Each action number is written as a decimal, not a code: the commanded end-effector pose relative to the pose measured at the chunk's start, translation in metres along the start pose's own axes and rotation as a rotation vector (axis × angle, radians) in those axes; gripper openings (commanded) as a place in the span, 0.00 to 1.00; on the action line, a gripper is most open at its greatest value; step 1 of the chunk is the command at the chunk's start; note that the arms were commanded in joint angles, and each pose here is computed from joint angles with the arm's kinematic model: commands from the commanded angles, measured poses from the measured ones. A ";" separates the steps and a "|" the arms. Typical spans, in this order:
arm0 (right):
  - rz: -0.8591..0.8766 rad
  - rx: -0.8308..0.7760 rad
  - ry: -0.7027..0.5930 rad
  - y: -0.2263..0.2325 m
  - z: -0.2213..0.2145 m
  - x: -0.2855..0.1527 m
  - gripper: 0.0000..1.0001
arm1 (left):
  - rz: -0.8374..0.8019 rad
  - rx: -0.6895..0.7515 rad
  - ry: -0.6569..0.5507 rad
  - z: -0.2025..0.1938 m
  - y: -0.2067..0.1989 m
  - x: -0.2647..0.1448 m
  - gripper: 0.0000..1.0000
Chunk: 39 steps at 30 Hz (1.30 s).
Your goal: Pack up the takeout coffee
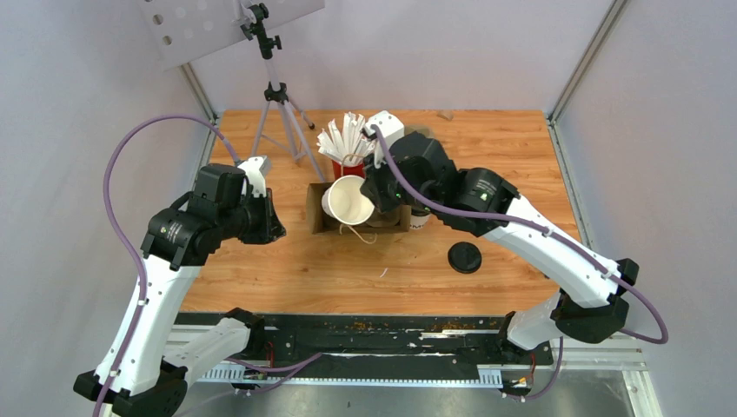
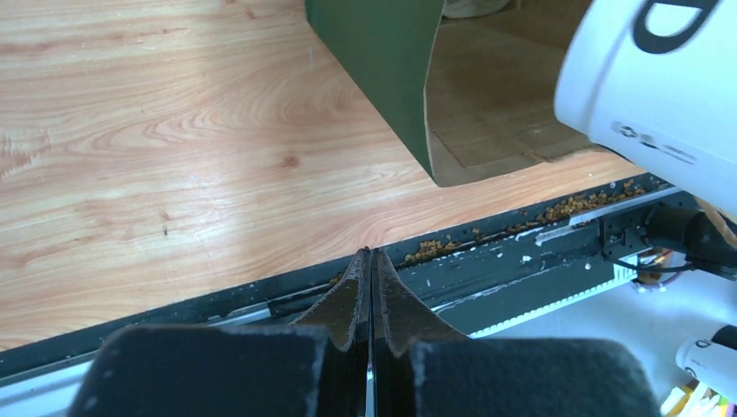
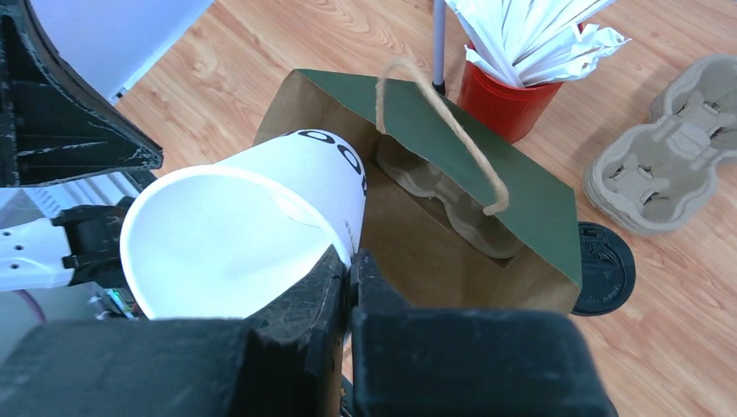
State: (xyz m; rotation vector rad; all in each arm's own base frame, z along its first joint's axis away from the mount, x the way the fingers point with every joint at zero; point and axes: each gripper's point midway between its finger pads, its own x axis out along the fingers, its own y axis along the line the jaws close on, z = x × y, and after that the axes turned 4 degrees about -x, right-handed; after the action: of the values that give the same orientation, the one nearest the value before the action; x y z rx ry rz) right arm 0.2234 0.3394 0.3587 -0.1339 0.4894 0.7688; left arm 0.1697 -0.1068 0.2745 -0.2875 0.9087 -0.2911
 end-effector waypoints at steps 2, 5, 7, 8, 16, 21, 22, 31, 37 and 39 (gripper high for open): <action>0.076 0.064 0.003 0.002 -0.003 -0.017 0.00 | -0.104 -0.025 -0.042 0.014 -0.024 -0.009 0.00; 0.073 0.107 -0.029 -0.001 0.006 -0.024 0.00 | -0.168 -0.021 -0.054 0.019 -0.036 -0.008 0.05; 0.062 0.129 -0.048 -0.005 0.013 -0.029 0.00 | -0.179 -0.014 -0.076 0.025 -0.039 -0.008 0.16; 0.052 0.135 -0.050 -0.008 0.014 -0.030 0.00 | -0.185 -0.005 -0.090 0.029 -0.040 -0.008 0.21; -0.010 0.138 -0.017 -0.027 -0.003 -0.024 0.00 | -0.254 0.069 -0.148 0.045 -0.050 0.018 0.52; -0.047 0.146 -0.027 -0.041 -0.004 -0.018 0.00 | -0.376 0.065 -0.063 0.022 -0.062 0.040 0.63; -0.048 0.148 -0.030 -0.043 -0.003 -0.017 0.00 | -0.358 0.062 -0.054 0.019 -0.058 0.045 0.63; -0.032 0.144 -0.019 -0.043 -0.006 -0.014 0.00 | -0.202 0.087 -0.152 0.049 -0.038 0.051 0.67; -0.032 0.150 -0.017 -0.047 -0.005 -0.016 0.00 | -0.175 0.080 -0.134 0.048 -0.032 0.063 0.53; -0.032 0.154 -0.018 -0.048 -0.003 -0.018 0.00 | -0.177 0.072 -0.133 0.049 -0.033 0.063 0.36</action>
State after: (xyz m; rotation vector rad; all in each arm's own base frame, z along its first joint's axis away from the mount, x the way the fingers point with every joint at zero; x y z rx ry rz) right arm 0.2440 0.2955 0.3414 -0.0329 0.5759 0.6851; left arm 0.2295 -0.1525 0.2535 -0.3241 0.8081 -0.4561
